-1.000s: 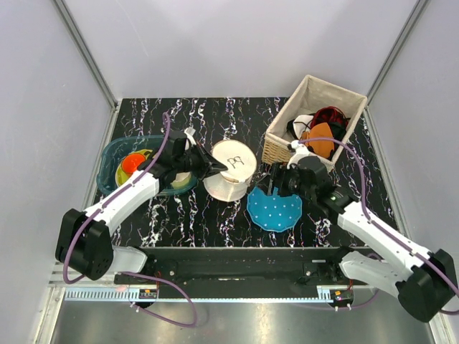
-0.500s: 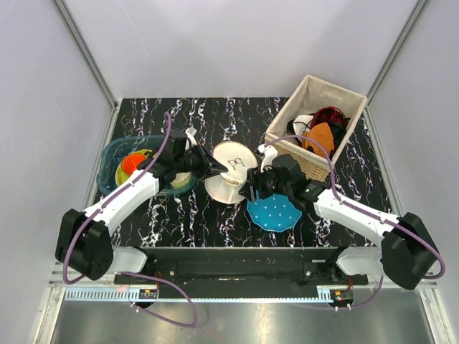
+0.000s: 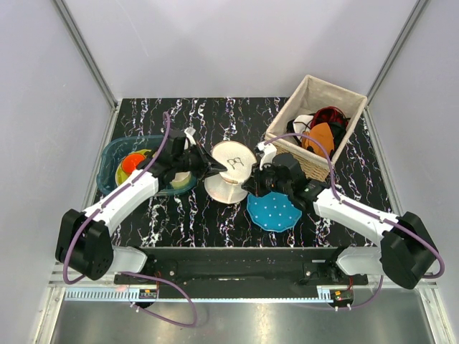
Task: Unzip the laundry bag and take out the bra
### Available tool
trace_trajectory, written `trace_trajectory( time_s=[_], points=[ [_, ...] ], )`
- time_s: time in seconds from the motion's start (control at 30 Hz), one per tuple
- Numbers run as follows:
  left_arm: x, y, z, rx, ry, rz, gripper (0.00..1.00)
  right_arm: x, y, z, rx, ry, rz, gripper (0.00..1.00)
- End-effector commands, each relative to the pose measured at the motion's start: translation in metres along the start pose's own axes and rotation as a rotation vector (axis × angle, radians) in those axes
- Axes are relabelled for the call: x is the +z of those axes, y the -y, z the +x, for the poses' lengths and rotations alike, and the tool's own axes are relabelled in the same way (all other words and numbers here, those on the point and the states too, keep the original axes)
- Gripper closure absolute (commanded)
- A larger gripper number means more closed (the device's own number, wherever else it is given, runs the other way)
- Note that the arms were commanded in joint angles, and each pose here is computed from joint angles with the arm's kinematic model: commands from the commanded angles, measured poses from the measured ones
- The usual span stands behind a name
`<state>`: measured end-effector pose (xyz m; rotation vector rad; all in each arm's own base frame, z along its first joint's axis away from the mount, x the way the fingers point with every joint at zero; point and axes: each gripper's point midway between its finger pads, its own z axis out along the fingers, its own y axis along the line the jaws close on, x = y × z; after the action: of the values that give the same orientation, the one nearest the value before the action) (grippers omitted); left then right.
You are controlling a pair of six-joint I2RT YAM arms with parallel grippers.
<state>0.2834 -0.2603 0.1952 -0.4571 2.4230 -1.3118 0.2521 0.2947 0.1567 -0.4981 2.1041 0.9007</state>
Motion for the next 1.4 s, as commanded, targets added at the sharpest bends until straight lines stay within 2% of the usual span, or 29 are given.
trace_trajectory(
  time_s=[0.0, 0.07, 0.2, 0.27, 0.33, 0.37, 0.5, 0.6, 0.63, 0.67, 0.7, 0.77, 0.8, 0.83, 0.97, 1.0, 1.17, 1.2, 1.23, 1.37],
  points=[
    [-0.009, 0.033, -0.013, 0.062, 0.032, 0.092, 1.00, -0.007, -0.004, -0.015, -0.026, 0.068, 0.006, 0.93],
    [-0.011, 0.034, -0.016, 0.063, 0.036, 0.093, 1.00, -0.011, 0.003, -0.012, -0.018, 0.073, 0.040, 1.00],
    [-0.017, 0.029, -0.024, 0.071, 0.048, 0.074, 1.00, -0.025, 0.028, 0.002, -0.043, 0.051, 0.166, 1.00],
    [-0.023, 0.027, -0.032, 0.079, 0.066, 0.066, 1.00, -0.040, 0.043, 0.007, -0.058, 0.068, 0.247, 1.00],
    [-0.026, 0.028, -0.042, 0.094, 0.087, 0.061, 1.00, -0.053, 0.044, 0.006, -0.074, 0.099, 0.255, 1.00],
    [-0.025, 0.029, -0.046, 0.101, 0.089, 0.061, 1.00, -0.055, 0.043, 0.010, -0.071, 0.089, 0.251, 1.00],
    [-0.008, 0.036, -0.065, 0.144, 0.071, 0.041, 1.00, -0.048, 0.002, 0.008, 0.014, 0.046, 0.057, 1.00],
    [0.013, 0.030, -0.091, 0.173, 0.091, -0.040, 1.00, -0.036, -0.022, -0.005, 0.096, 0.057, -0.028, 1.00],
    [0.025, 0.012, -0.091, 0.165, 0.051, -0.099, 0.98, -0.032, -0.025, -0.006, 0.116, 0.053, -0.030, 1.00],
    [0.028, 0.010, -0.090, 0.164, 0.027, -0.108, 0.89, -0.030, -0.031, -0.014, 0.133, 0.055, -0.035, 1.00],
    [0.028, 0.014, -0.088, 0.179, 0.006, -0.103, 0.69, -0.023, -0.030, -0.011, 0.170, 0.026, -0.027, 1.00],
    [0.021, 0.024, -0.083, 0.213, 0.000, -0.086, 0.41, -0.018, -0.033, -0.016, 0.216, 0.014, -0.019, 1.00],
    [0.015, 0.025, -0.081, 0.237, 0.007, -0.101, 0.31, -0.012, -0.031, -0.013, 0.231, -0.003, -0.011, 1.00],
    [0.009, 0.026, -0.081, 0.252, 0.028, -0.121, 0.15, -0.009, -0.033, -0.015, 0.244, 0.003, -0.016, 1.00],
    [-0.038, 0.046, -0.068, 0.296, 0.112, -0.102, 0.10, 0.001, -0.029, -0.013, 0.286, 0.003, 0.002, 1.00],
    [-0.046, 0.034, -0.052, 0.262, 0.105, -0.112, 0.07, 0.005, -0.026, -0.010, 0.296, -0.003, 0.013, 1.00],
    [-0.050, 0.019, -0.006, 0.132, 0.064, -0.042, 0.07, 0.009, -0.026, -0.008, 0.309, -0.013, 0.008, 1.00],
    [-0.044, 0.004, 0.003, 0.097, 0.049, -0.059, 0.06, 0.009, -0.026, -0.007, 0.311, -0.015, 0.010, 1.00],
    [-0.043, 0.010, 0.006, 0.095, 0.052, -0.018, 0.06, 0.009, -0.025, -0.006, 0.310, -0.017, 0.011, 1.00],
    [-0.026, -0.001, 0.007, 0.080, 0.025, -0.042, 0.08, 0.008, -0.026, -0.006, 0.308, -0.017, 0.009, 1.00]
  ],
)
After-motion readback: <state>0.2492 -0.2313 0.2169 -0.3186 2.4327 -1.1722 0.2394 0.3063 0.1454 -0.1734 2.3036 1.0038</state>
